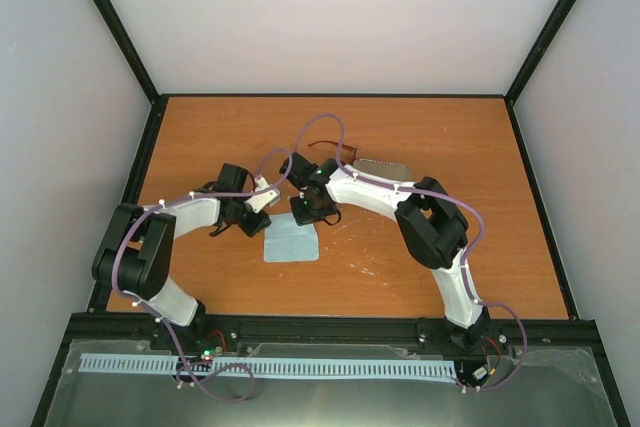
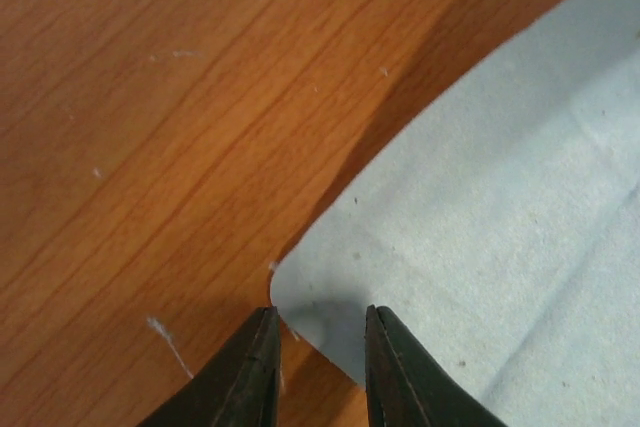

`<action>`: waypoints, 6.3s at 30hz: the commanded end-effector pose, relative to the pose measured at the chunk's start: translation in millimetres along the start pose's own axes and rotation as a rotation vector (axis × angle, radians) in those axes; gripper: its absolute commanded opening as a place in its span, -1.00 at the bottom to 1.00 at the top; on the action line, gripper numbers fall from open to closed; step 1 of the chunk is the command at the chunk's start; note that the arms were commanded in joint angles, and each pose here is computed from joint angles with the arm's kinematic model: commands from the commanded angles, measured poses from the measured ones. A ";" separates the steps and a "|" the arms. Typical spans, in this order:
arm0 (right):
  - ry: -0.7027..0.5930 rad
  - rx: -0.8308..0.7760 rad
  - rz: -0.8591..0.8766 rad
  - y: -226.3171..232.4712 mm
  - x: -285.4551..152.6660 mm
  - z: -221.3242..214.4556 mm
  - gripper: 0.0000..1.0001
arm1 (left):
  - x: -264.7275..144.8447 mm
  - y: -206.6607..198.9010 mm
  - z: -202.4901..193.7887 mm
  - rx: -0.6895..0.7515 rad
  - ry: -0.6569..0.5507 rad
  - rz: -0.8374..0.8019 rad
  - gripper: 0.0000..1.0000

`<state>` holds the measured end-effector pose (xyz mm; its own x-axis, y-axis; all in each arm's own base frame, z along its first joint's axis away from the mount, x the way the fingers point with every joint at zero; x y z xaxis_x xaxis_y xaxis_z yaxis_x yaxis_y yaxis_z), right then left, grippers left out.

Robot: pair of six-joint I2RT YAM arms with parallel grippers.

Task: Organize the sunglasses
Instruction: Fold the glasses cleaning cloth at the center of the board, then pick up the glasses cleaning cloth from the center of the board.

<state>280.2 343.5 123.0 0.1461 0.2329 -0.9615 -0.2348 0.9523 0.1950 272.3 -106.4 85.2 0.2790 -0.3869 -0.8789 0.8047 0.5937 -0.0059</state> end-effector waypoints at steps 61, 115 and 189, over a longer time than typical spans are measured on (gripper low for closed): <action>0.000 -0.041 0.185 -10.3 -16.1 -33.2 -0.94 | -49.4 -37.7 3.2 0.097 -0.164 -0.137 -0.99; 0.119 -0.088 0.241 -23.3 -22.9 -66.7 -0.10 | -45.3 -60.3 -14.3 0.182 -0.147 -0.208 0.04; 0.181 -0.075 0.125 -30.1 25.5 -55.5 -0.50 | -2.3 -47.4 -43.3 0.113 0.102 -0.198 -0.38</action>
<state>238.9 308.5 94.6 -0.0416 0.3309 -0.9427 -0.3152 0.8910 0.3267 231.1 -113.1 83.0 0.1518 -0.4891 -0.8589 0.9027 0.4226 -0.0811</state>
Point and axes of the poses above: each gripper's point midway between its finger pads, its own x axis out along the fingers, its own y axis along the line the jaws close on, z = x × y, the point moved 8 cm from there along -x, back along the fingers, and after that the axes turned 8 degrees about x, right-handed, at the moved point
